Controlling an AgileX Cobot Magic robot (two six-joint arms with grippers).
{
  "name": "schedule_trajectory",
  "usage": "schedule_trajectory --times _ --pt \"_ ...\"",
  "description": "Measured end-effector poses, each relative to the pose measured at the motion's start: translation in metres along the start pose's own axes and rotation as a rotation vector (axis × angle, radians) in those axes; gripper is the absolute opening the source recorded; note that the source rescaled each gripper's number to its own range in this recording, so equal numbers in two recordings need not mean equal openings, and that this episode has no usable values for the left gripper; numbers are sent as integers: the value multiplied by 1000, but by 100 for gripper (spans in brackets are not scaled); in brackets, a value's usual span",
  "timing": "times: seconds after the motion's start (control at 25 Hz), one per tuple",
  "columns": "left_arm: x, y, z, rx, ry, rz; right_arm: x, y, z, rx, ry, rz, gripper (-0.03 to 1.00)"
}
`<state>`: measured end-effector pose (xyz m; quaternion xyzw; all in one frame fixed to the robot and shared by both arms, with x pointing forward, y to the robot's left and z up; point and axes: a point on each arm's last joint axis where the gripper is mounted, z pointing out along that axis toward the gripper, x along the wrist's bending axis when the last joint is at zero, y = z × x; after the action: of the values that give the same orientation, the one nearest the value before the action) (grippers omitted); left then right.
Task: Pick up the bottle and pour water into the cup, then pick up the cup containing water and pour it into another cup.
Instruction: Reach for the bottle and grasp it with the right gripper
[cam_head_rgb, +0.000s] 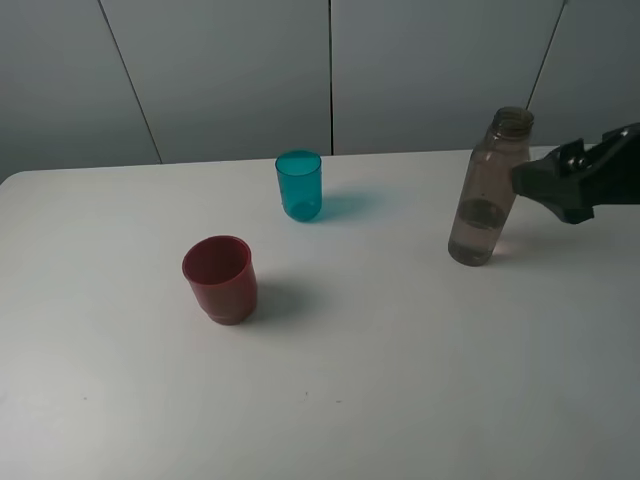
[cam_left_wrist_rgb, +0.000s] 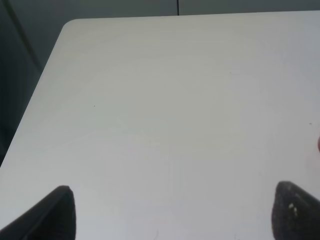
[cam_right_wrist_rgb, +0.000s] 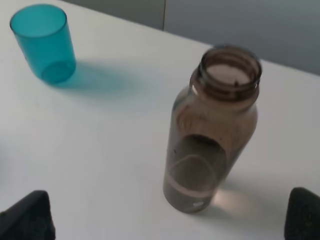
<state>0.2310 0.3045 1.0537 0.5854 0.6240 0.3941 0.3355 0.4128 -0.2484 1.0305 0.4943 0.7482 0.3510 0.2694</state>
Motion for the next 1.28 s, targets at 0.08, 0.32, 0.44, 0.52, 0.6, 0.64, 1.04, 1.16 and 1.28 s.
schedule_trajectory --times 0.08,0.32,0.44,0.52,0.6,0.64,1.04,1.16,1.28 --pt "0 0 0 0 2 1 0 -12 13 16 -12 16 100" --pt "0 0 0 0 2 1 -3 -40 46 56 -57 112 100" --pt "0 0 0 0 2 1 -6 -45 60 48 -80 170 100" --pt "0 0 0 0 2 1 -7 -48 68 56 -89 184 100" --pt "0 0 0 0 2 1 -7 -53 76 86 -93 188 100" --pt "0 0 0 0 2 1 -7 -55 80 96 -96 190 100" --pt "0 0 0 0 2 1 -9 -76 118 123 -115 198 100" --pt "0 0 0 0 2 1 -8 -82 128 107 -102 191 100" --pt "0 0 0 0 2 1 -6 -86 138 76 -81 192 100"
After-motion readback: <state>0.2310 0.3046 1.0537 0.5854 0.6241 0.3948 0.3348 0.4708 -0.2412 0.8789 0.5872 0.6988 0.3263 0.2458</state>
